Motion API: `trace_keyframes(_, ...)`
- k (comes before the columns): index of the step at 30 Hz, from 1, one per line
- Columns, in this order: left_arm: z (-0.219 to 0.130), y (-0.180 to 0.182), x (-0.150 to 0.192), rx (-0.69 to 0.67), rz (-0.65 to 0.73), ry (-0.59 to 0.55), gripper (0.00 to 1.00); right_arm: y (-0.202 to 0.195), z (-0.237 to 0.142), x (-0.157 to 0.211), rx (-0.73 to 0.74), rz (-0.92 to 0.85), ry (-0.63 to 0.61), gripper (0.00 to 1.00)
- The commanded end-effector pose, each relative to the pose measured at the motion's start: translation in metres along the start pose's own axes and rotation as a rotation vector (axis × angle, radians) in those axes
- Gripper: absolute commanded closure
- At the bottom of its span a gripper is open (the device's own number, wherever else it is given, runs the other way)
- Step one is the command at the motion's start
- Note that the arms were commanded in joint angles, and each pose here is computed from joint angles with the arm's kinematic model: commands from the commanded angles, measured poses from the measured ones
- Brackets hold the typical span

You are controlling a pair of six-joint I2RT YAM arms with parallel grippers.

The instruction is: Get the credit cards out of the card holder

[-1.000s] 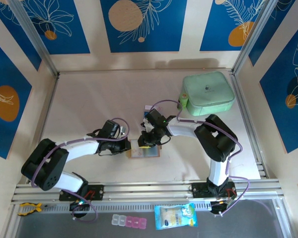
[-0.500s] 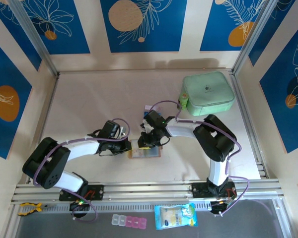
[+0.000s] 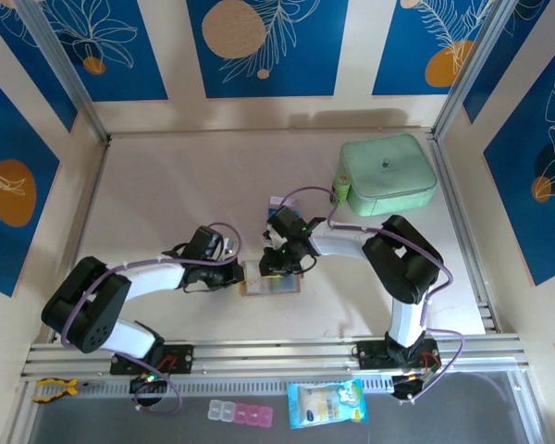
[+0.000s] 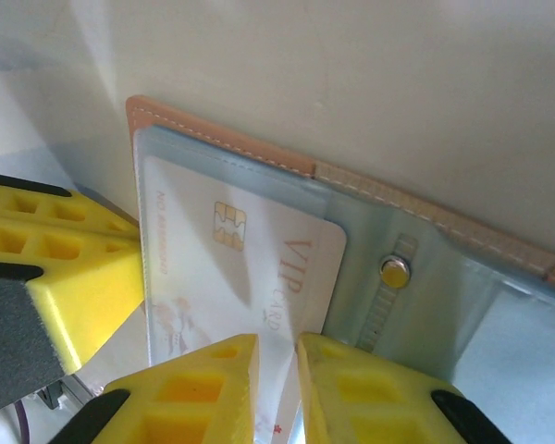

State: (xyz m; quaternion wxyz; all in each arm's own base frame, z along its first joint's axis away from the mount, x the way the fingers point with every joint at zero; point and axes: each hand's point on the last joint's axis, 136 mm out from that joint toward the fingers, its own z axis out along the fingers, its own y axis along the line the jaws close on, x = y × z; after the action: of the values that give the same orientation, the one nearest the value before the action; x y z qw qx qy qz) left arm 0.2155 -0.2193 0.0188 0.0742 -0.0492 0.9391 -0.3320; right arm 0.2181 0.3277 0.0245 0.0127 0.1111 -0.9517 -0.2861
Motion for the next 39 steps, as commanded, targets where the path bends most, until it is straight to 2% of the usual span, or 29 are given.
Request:
trace_keyframes(1,0.0,0.027,0.016,-0.078,-0.044,0.04,1.0,-0.012,-0.005,0.01,0.068,-0.015,0.015,0.8)
trace_keyframes(8,-0.016,0.006,0.005,-0.028,-0.024,-0.013,1.0,-0.006,-0.013,0.01,0.056,-0.022,0.0,0.8)
trace_keyframes(14,-0.028,-0.016,-0.007,0.033,-0.005,-0.058,1.0,0.011,-0.021,0.007,-0.014,-0.035,-0.029,0.79)
trace_keyframes(22,-0.011,-0.022,-0.004,0.076,-0.025,-0.006,1.0,0.018,-0.024,0.004,-0.057,-0.03,-0.037,0.79)
trace_keyframes(39,-0.001,-0.023,-0.007,0.081,-0.034,0.004,1.0,0.012,-0.016,0.005,-0.07,-0.008,-0.013,0.79)
